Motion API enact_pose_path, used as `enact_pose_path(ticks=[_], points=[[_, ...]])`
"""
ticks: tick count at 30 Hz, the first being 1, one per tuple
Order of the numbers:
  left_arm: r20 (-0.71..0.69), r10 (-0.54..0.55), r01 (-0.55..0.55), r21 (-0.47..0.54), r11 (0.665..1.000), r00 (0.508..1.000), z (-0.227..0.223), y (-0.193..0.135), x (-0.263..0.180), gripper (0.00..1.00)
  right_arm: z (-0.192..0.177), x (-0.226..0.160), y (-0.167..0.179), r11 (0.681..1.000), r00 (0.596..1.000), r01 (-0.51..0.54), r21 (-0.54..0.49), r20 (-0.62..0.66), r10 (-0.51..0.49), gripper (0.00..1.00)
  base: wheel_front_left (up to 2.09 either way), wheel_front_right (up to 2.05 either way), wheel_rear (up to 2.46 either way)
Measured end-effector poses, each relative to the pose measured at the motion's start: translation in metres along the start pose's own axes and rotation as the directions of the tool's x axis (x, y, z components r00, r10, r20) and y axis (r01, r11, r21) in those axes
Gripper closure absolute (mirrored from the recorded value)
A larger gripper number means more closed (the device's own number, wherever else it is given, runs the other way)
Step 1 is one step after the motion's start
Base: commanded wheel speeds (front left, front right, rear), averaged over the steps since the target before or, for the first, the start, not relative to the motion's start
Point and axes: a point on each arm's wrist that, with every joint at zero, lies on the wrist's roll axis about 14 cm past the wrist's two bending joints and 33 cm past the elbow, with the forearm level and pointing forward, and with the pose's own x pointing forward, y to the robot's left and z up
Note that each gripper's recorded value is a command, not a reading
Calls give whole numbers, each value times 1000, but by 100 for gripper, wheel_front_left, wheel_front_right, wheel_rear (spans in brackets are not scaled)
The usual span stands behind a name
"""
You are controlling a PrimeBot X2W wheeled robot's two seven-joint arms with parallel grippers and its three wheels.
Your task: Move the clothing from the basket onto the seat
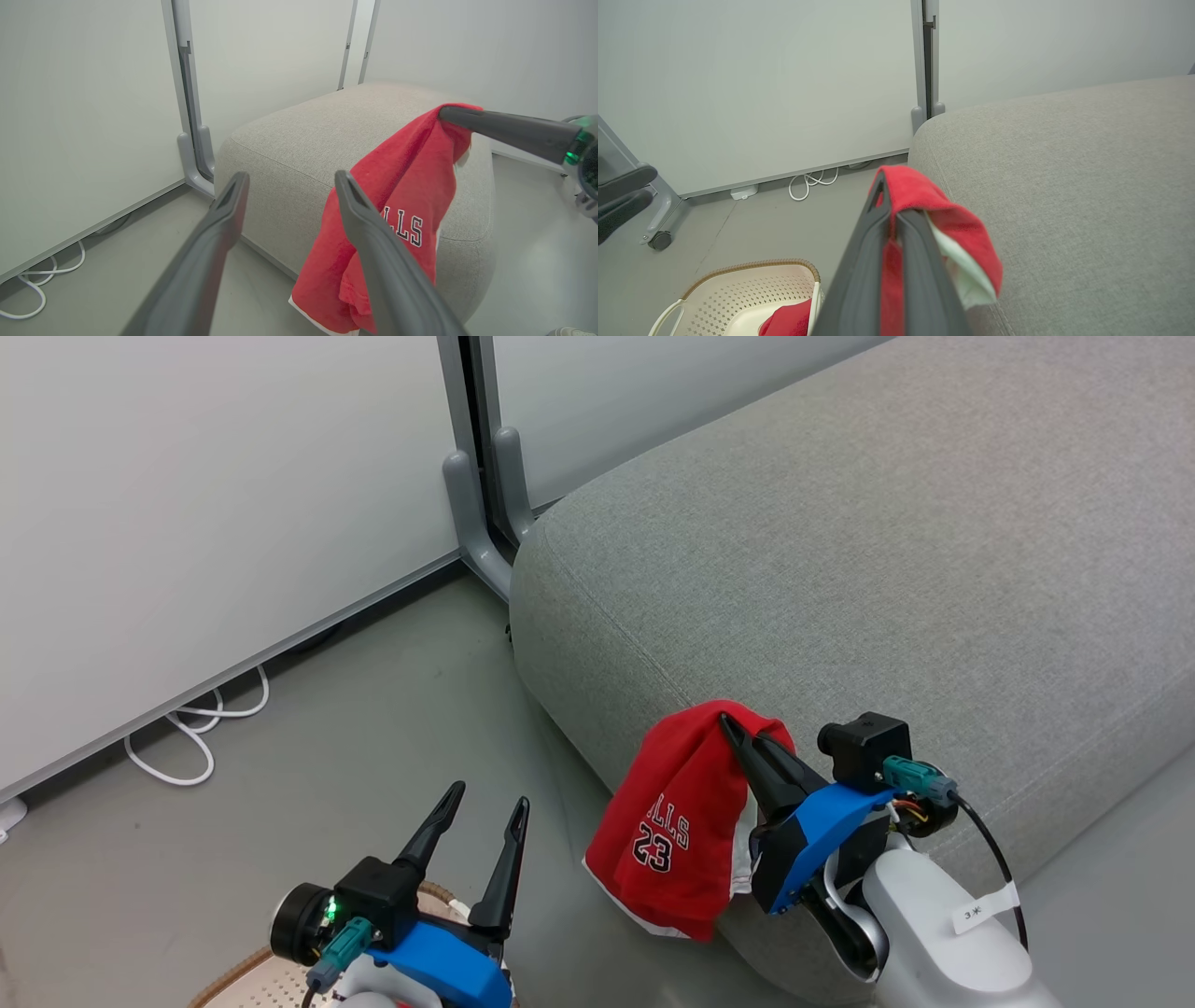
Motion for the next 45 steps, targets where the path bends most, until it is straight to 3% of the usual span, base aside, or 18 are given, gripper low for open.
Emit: enact_pose_path(ticks=[13, 16, 24, 29, 35, 40, 45], points=[[-8, 7, -7, -6, 1000, 1000, -4, 5, -1, 0, 1, 7, 2, 1000, 1000, -9, -11, -17, 9, 100, 0, 0, 0], [-7, 4, -4, -1, 1000, 1000, -5, 9, 2, 0, 23, 21, -4, 999, 1000, -9, -48, 17, 10, 100, 0, 0, 0], [18, 2, -2, 14, 1000, 1000, -3, 31, 15, 0, 103, 65, -59, 980, 987, 92, -177, 144, -67, 100, 0, 0, 0], [32, 13, -13, 15, 1000, 999, -7, 54, 25, 0, 146, 90, -110, 939, 970, 208, -274, 181, -162, 100, 0, 0, 0], [31, 38, -38, 3, 999, 999, -22, 86, 34, 0, 192, 112, -167, 890, 917, 361, -278, 281, -284, 100, 0, 0, 0], [5, 77, -77, -11, 997, 997, -44, 113, 31, 0, 179, 135, -191, 871, 893, 419, -254, 290, -345, 100, 0, 0, 0], [-11, 112, -112, -29, 993, 994, -62, 134, 28, 0, 117, 155, -205, 874, 895, 438, -210, 192, -403, 100, 0, 0, 0]])
